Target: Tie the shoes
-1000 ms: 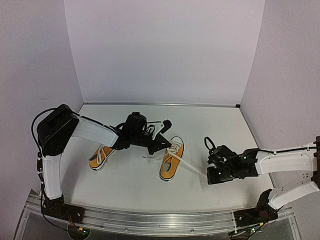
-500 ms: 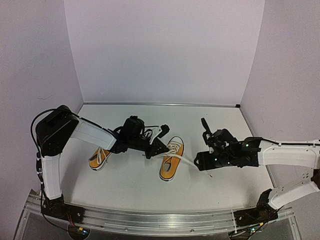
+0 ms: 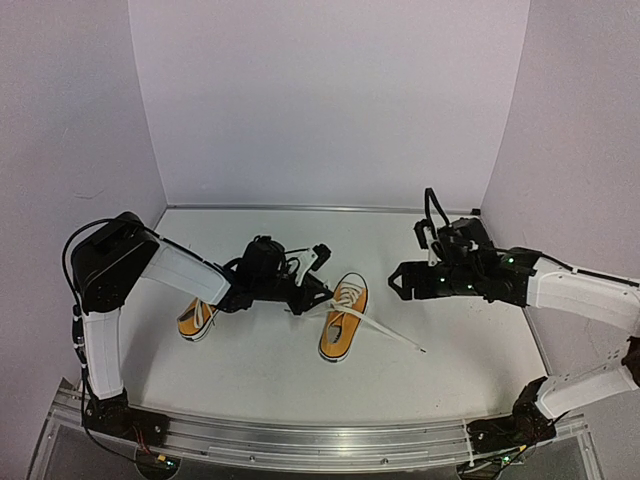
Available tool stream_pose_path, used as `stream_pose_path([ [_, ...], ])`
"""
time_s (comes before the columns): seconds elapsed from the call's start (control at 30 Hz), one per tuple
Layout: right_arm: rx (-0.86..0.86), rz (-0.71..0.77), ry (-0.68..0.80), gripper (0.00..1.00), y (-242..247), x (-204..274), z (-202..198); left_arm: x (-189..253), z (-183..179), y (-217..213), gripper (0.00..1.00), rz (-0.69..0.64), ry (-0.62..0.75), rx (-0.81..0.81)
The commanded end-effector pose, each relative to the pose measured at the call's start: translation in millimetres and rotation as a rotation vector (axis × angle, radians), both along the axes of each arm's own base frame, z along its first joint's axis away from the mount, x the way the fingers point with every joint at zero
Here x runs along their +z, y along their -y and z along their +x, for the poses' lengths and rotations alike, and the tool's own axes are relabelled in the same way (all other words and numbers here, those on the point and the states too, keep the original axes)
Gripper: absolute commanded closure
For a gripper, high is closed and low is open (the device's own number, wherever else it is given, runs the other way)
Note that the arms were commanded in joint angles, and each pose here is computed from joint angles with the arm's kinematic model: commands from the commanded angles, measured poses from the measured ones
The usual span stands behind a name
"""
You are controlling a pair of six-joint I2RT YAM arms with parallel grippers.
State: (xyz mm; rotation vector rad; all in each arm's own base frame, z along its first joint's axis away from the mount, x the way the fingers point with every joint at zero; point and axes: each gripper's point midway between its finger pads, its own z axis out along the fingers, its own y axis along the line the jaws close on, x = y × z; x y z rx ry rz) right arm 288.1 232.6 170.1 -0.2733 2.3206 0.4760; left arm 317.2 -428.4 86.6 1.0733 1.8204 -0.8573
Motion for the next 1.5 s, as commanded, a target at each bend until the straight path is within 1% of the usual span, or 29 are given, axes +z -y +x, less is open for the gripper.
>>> stream_pose_path([
  [0.0, 0.087, 0.023, 0.024, 0.23, -19.9, 14.8, 16.5, 22.9, 18.7, -12.5, 0.69, -0.035, 0.024, 0.137],
  [0.13, 0.156, 0.017, 0.001, 0.28, -37.1, 11.1, 29.2, 9.0, 21.0, -21.7, 0.67, 0.03, -0.006, 0.177],
  [0.27, 0.243, 0.014, -0.043, 0.4, -60.1, -0.2, 38.7, 4.6, 17.2, -28.1, 0.65, 0.067, -0.012, 0.179],
  [0.37, 0.319, 0.018, -0.089, 0.47, -78.0, -9.6, 40.8, 9.0, 9.2, -28.6, 0.62, 0.073, 0.006, 0.132],
  [0.47, 0.36, 0.003, -0.118, 0.53, -88.3, -19.1, 45.3, 16.6, -1.9, -27.2, 0.61, 0.061, 0.022, 0.069],
  [0.67, 0.424, 0.0, -0.178, 0.57, -104.2, -38.2, 48.1, 24.8, -10.3, -31.6, 0.59, 0.063, 0.071, 0.029],
  [0.87, 0.469, -0.023, -0.227, 0.63, -110.2, -56.7, 47.0, 32.6, -16.9, -31.4, 0.59, 0.052, 0.082, -0.001],
  [1.03, 0.515, -0.028, -0.273, 0.64, -114.4, -71.4, 40.5, 38.5, -17.7, -31.2, 0.59, 0.045, 0.093, -0.006],
  [1.27, 0.536, -0.057, -0.307, 0.66, -114.0, -86.4, 36.9, 39.7, -18.9, -31.2, 0.59, 0.047, 0.098, -0.015],
  [1.37, 0.549, -0.066, -0.311, 0.71, -115.9, -88.0, 34.9, 39.8, -19.8, -30.7, 0.59, 0.054, 0.102, -0.026],
  [1.43, 0.562, -0.066, -0.31, 0.79, -117.9, -86.7, 33.1, 39.7, -20.1, -30.8, 0.59, 0.06, 0.106, -0.031],
  [1.47, 0.567, -0.066, -0.31, 0.84, -118.4, -86.0, 32.0, 39.1, -20.4, -30.9, 0.59, 0.065, 0.108, -0.034],
])
